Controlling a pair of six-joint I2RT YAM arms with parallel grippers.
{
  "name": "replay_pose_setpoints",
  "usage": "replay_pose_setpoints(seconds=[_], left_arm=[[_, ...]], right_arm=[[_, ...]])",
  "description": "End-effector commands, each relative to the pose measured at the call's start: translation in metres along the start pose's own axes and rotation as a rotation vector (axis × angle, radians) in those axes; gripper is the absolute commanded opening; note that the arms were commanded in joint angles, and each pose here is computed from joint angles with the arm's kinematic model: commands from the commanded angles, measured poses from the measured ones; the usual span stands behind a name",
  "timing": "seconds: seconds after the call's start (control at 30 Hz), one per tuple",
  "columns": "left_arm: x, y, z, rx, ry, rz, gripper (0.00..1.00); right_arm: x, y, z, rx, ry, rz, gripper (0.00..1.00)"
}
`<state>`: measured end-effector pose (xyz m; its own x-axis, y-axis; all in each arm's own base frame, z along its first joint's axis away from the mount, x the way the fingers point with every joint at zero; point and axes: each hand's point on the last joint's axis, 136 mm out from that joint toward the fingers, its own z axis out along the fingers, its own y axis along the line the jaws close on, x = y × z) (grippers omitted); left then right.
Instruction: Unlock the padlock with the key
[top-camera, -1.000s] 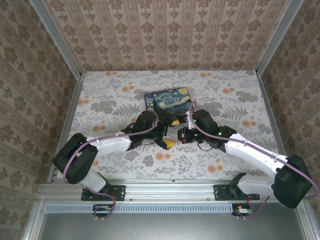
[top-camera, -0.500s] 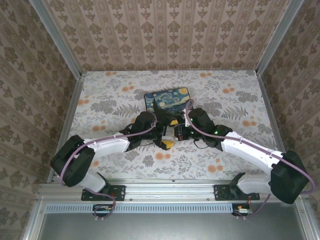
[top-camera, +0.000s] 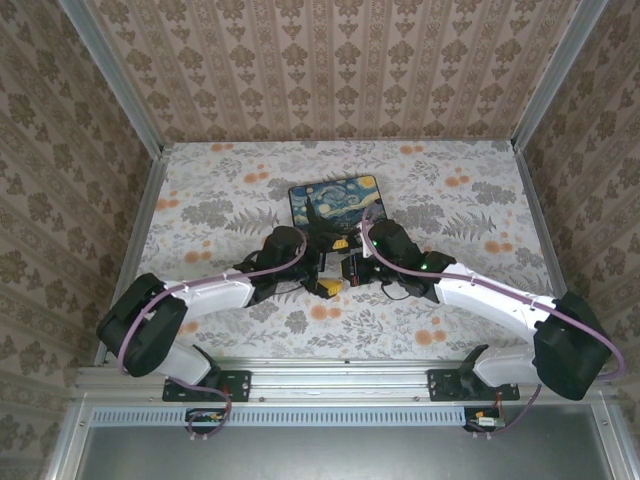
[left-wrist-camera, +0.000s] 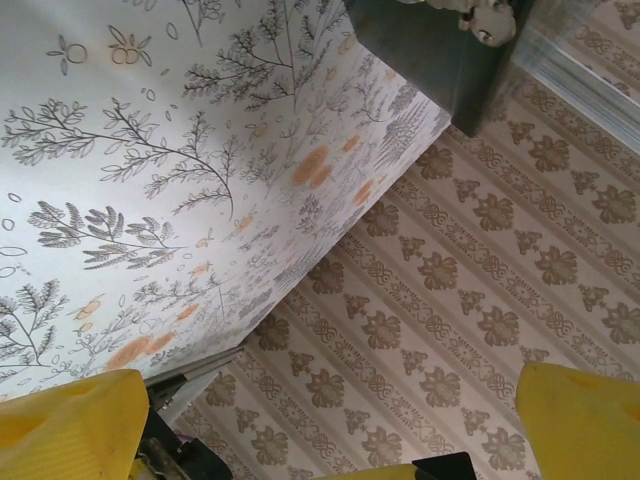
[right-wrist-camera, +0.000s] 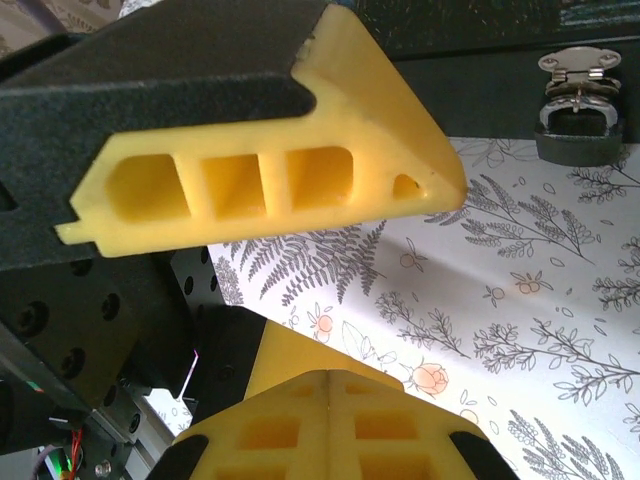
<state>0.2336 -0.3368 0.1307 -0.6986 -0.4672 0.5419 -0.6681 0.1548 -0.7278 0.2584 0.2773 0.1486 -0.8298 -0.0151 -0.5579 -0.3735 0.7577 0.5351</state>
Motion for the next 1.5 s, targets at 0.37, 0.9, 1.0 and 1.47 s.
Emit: replay_pose_setpoints(seconds=[0.37, 0.9, 1.0, 1.47], left_arm=[[-0.004, -0.011, -0.012, 0.066, -0.022, -0.007, 0.90], [-0.006, -0.019, -0.020, 0.104, -0.037, 0.005, 0.81], [-0.006, -0.018, -0.020, 0.105, -0.036, 0.004, 0.81], [-0.016, 0.008, -0.024, 0.015, -0.062, 0.002, 0.91]], right_arm=[[-0.007, 0.011, 0.003, -0.031, -0.017, 0.008, 0.01], [-0.005, 0.010, 0.004, -0.037, -0.033, 0.013, 0.02], [-0.007, 0.010, 0.003, -0.034, -0.038, 0.010, 0.02], [-0.018, 0.009, 0.000, 0.005, -0.056, -0.028, 0.02]])
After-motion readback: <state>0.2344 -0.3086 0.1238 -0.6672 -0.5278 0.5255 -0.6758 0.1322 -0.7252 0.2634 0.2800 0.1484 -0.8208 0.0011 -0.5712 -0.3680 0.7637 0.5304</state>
